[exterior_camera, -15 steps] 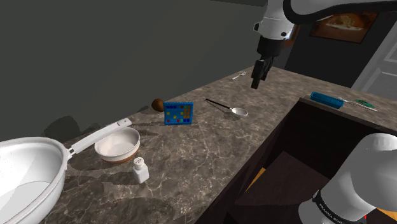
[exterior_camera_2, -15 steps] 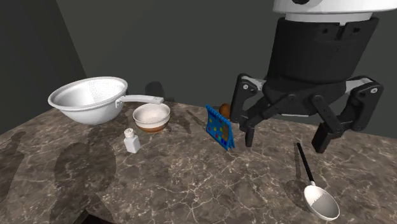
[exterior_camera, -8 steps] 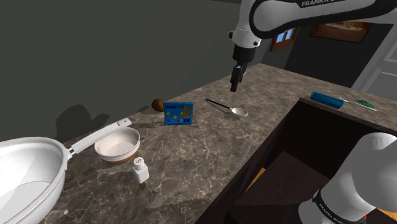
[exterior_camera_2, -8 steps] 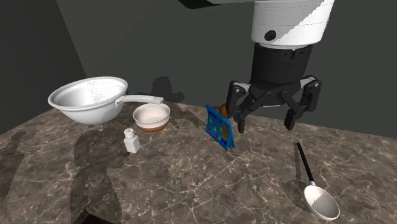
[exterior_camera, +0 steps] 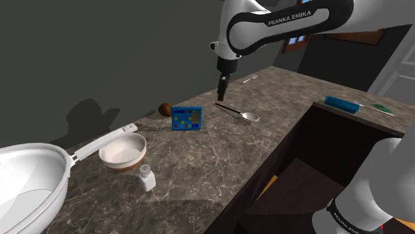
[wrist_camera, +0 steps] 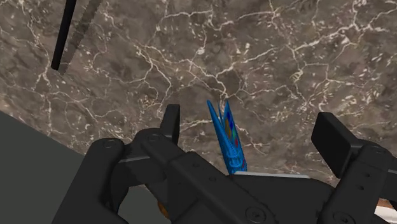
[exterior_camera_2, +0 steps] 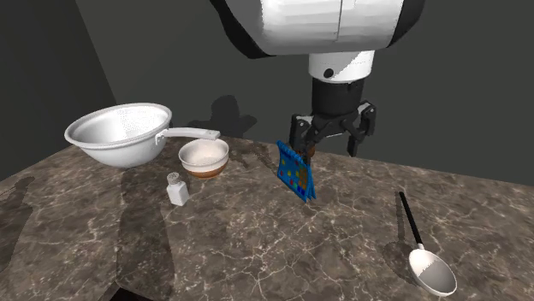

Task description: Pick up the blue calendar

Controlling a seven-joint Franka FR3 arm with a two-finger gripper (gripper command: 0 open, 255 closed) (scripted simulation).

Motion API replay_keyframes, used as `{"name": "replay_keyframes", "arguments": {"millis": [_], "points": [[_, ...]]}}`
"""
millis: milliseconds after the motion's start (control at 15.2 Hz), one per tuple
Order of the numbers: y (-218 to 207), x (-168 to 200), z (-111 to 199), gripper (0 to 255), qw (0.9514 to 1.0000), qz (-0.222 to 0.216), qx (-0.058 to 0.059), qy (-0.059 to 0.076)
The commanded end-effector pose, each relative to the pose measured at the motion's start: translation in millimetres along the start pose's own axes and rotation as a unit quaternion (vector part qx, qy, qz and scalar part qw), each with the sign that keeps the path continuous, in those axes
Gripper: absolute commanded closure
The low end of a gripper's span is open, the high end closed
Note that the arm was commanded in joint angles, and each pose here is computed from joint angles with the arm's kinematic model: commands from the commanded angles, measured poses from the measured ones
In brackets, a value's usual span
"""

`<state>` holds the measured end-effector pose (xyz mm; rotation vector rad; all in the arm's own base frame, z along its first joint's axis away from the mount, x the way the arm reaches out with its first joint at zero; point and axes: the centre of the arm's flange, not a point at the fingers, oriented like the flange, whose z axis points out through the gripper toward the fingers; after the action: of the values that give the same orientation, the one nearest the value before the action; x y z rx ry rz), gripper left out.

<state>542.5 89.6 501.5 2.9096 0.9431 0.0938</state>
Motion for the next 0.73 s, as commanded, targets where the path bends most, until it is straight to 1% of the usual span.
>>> {"name": "replay_keyframes", "arguments": {"millis": [0, 132, 330, 462, 660], "points": [[-1.0, 24.8, 13.8, 0, 0.9996, -0.028, -0.003, 0.004], [-3.6, 47.5, 25.0, 0, 0.9985, -0.054, -0.005, 0.007], [-9.8, 81.4, 41.6, 0, 0.9954, -0.094, -0.009, 0.012], [-15.3, 103.8, 52.5, 0, 0.9925, -0.121, -0.011, 0.015], [-25.8, 136.9, 68.6, 0, 0.9867, -0.160, -0.015, 0.020]]}}
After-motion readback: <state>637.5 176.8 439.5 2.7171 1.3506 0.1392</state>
